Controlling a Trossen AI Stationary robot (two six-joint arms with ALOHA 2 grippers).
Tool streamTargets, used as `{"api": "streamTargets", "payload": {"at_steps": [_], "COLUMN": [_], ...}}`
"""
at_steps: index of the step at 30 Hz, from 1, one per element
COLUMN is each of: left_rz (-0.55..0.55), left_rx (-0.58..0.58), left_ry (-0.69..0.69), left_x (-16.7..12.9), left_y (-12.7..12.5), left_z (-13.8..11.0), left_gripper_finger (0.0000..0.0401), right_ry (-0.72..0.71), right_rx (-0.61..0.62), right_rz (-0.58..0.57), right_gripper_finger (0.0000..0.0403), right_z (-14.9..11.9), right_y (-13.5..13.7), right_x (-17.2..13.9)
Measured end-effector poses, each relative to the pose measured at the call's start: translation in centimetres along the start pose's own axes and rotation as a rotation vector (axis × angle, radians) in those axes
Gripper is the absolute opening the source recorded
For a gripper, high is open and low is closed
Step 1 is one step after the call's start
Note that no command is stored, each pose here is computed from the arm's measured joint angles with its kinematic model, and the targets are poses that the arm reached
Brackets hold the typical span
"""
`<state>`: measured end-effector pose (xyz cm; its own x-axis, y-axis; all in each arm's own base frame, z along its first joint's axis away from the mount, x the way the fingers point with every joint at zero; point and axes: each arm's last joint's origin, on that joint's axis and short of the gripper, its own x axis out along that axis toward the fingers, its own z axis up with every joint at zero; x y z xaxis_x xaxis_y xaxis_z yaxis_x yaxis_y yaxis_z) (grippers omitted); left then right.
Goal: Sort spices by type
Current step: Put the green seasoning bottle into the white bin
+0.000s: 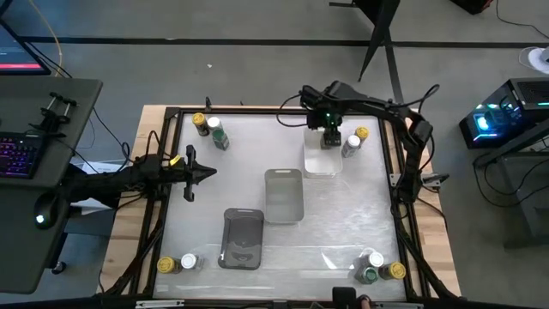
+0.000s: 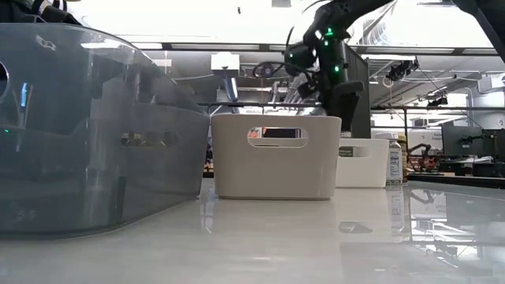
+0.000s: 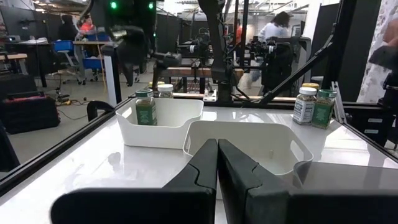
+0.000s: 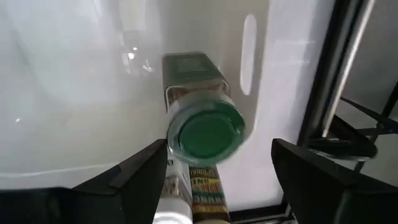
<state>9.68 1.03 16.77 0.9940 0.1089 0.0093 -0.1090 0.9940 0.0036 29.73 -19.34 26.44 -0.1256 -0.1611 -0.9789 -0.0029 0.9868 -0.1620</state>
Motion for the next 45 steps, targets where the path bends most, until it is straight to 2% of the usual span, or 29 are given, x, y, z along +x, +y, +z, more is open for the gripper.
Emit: {"api": "streamTargets", "payload": {"at_steps": [5, 10, 13, 16, 20, 23, 24, 26, 30, 32, 34, 36, 40, 44, 45], "left_rz": [0.0, 0.0, 0.0, 0.0, 0.0, 0.003, 0.001, -0.018, 0.002, 0.038, 0.118, 0.167, 0.239, 0.401, 0.454], "left_rx": [0.0, 0.0, 0.0, 0.0, 0.0, 0.002, -0.041, -0.217, -0.532, -0.606, -0.623, -0.629, -0.59, -0.316, -0.277], "left_ry": [0.0, 0.0, 0.0, 0.0, 0.0, -0.024, -0.062, -0.192, -0.604, -0.844, -0.99, -0.952, -0.59, -0.25, -0.168], "left_x": [0.0, 0.0, 0.0, 0.0, 0.0, 0.0, 0.0, -0.2, -1.5, -2.9, -3.8, -3.5, 0.5, 4.5, 5.1], "left_y": [0.0, 0.0, 0.0, 0.0, 0.0, 0.0, 0.0, 0.0, 0.4, 0.8, 1.1, 1.2, 1.1, 1.6, 1.9], "left_z": [0.0, 0.0, 0.0, 0.0, 0.0, 0.2, 0.6, 1.8, 5.3, 6.9, 8.1, 9.7, 13.2, 16.8, 17.6], "left_gripper_finger": [0.0001, 0.0001, 0.0001, 0.0001, 0.0001, 0.0001, 0.0001, 0.0001, 0.0001, 0.0001, 0.0001, 0.0001, 0.0001, 0.0001, 0.0001], "right_ry": [-0.057, -0.226, -0.387, -0.587, -0.842, -0.948, -0.967, -0.972, -0.905, -0.857, -0.81, -0.788, -0.79, -0.79, -0.784], "right_rx": [0.055, 0.172, 0.244, 0.3, 0.311, 0.286, 0.27, 0.242, 0.23, 0.229, 0.222, 0.209, 0.199, 0.204, 0.205], "right_rz": [-0.027, 0.012, 0.094, 0.238, 0.397, 0.459, 0.476, 0.512, 0.571, 0.59, 0.605, 0.621, 0.627, 0.642, 0.645], "right_gripper_finger": [0.0284, 0.0284, 0.0284, 0.0284, 0.0284, 0.0284, 0.0284, 0.0284, 0.0284, 0.0284, 0.0284, 0.0284, 0.0284, 0.0284, 0.0284], "right_z": [0.0, 0.2, 0.6, 1.1, 2.2, 2.9, 3.1, 3.3, 3.2, 3.0, 2.7, 2.6, 2.5, 2.3, 2.0], "right_y": [-0.6, -1.2, -1.4, -1.5, -1.7, -1.5, -1.3, -0.8, 0.3, 0.7, 1.0, 1.3, 1.3, 1.2, 1.4], "right_x": [-2.7, -6.1, -8.3, -10.6, -12.9, -14.0, -14.3, -14.4, -14.1, -13.9, -13.6, -13.5, -13.5, -13.6, -13.7]}}
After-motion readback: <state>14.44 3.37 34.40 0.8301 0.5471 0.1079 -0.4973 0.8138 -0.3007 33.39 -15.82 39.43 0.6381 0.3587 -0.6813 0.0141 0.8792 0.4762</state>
